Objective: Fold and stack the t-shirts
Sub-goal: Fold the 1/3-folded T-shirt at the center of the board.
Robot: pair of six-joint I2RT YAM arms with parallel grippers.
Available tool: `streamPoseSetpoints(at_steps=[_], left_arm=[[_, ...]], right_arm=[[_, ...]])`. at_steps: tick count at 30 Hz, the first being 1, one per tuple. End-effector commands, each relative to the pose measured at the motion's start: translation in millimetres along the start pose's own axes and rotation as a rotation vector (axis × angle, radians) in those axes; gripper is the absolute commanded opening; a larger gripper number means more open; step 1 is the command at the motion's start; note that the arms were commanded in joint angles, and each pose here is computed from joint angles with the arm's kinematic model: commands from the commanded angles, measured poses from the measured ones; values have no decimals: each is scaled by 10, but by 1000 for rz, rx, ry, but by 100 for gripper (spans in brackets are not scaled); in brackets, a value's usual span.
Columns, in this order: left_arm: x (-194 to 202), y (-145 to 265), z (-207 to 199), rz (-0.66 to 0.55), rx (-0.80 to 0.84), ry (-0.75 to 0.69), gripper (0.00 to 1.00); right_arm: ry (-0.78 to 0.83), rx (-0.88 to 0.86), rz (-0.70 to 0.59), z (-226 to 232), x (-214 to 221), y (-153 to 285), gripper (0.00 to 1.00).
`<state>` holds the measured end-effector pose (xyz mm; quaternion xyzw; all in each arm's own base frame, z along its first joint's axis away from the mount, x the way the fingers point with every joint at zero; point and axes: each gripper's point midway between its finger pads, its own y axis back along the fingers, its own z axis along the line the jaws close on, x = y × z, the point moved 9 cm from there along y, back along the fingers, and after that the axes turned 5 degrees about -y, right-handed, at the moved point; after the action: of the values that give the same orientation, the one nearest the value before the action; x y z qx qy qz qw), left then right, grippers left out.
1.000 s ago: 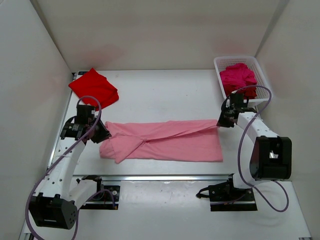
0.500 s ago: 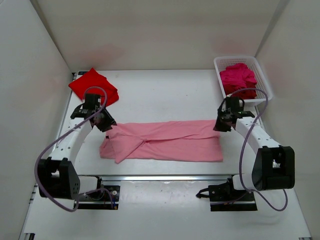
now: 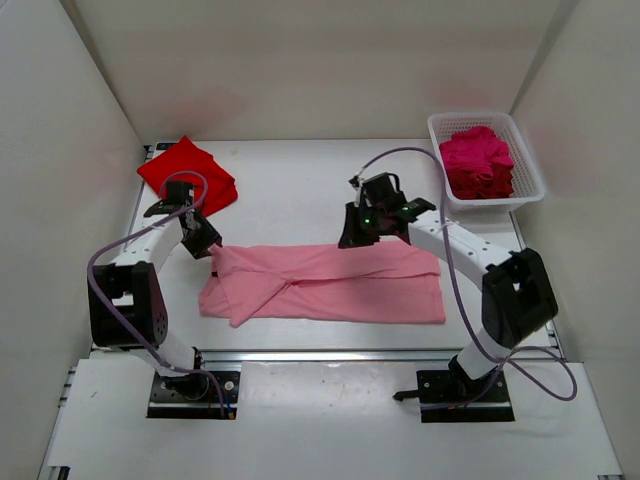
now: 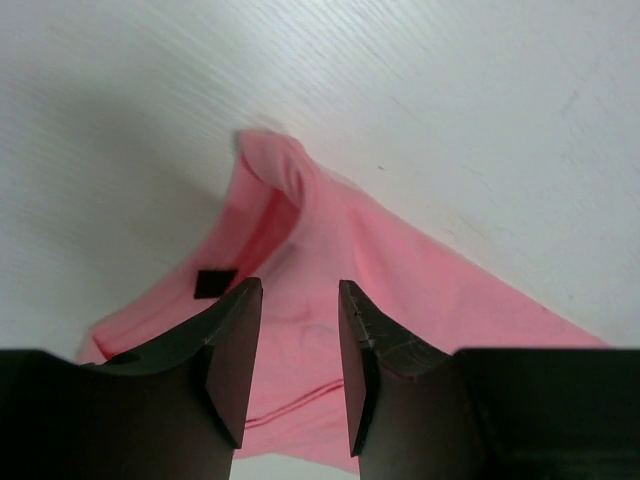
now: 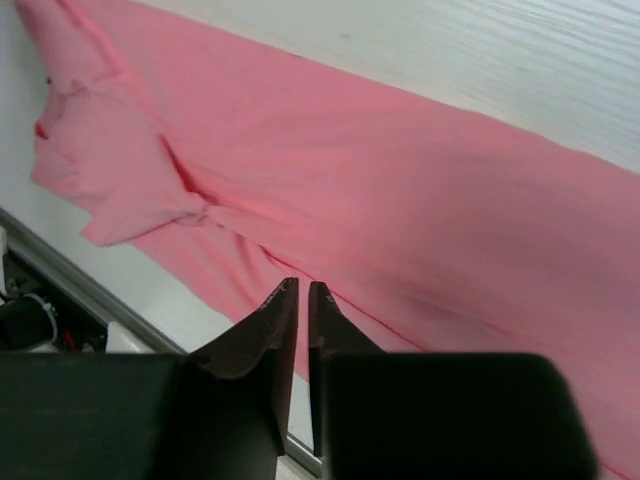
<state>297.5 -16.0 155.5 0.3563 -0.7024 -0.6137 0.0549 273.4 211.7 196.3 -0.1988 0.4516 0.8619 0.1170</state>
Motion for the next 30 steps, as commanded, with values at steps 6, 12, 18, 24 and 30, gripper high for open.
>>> streamPoseSetpoints(at_steps=[6,12,18,24,30], left_arm=[[-199,-211,-1,-35,32,29,49],[-231,-365,-164,-32,110,47,49],[-241,-438,-186,-47,179,71,45],[-308,-341,-276,-58,225,83,17],[-319,-240,-238,-63,219,108,17]], right_arm=[[146,-215,92,849,-20,-446,17],[177,-213,145,1013,53,-767,28],[182,-164,205,947,82,-1047,40],[189,-144,261,871,209,-1177,46],[213,-198,306,975,263,-1156,44]])
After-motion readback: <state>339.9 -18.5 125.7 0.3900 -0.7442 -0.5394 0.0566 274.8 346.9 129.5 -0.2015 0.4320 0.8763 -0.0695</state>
